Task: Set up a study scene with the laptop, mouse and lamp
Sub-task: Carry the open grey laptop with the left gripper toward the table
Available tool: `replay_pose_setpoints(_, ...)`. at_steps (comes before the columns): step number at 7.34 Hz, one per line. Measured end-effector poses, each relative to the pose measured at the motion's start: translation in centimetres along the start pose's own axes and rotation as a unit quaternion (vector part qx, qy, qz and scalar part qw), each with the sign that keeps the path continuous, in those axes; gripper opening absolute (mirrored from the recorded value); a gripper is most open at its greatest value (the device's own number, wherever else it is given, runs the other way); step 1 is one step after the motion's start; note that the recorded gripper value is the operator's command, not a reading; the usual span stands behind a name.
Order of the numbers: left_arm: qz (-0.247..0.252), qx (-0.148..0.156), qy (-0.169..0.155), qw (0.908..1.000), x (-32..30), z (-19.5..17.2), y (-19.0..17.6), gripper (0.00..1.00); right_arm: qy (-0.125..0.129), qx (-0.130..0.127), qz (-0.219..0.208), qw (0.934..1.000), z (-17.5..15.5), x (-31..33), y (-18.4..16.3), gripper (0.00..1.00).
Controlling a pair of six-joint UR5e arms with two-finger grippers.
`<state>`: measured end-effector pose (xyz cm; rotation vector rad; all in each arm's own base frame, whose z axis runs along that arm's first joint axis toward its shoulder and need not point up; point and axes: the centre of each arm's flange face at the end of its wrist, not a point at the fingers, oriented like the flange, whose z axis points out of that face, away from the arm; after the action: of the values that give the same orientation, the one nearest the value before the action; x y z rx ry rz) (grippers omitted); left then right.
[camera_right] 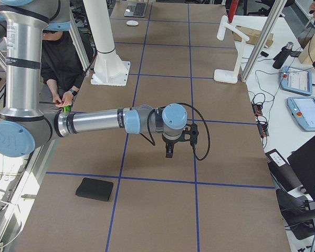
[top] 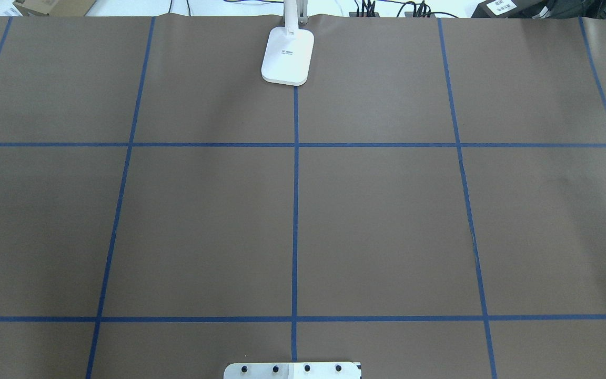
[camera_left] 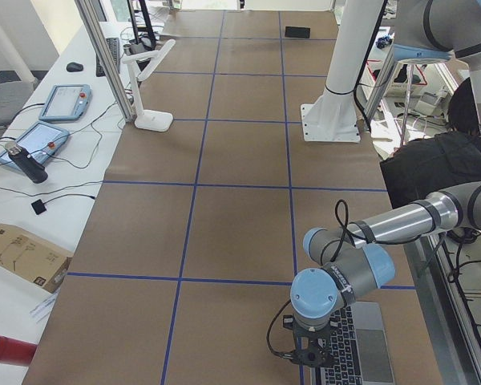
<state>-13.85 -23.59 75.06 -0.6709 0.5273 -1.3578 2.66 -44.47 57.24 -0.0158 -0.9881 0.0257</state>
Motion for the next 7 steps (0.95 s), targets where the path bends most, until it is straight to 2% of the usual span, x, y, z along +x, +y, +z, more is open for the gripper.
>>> replay_pose_setpoints(4, -0.007, 0.007, 0.020, 0.9998, 1.3, -7.6, 4.8, 0.00, -0.001, -0.001, 0.001, 1.0000, 0.0, 0.1, 0.5, 1.00)
replay_pose_setpoints(7, 0.002, 0.015, 0.029, 0.9995, 7.2, -15.1, 7.9, 0.00, -0.001, -0.001, 0.002, 1.0000, -0.1, 0.1, 1.6, 1.00)
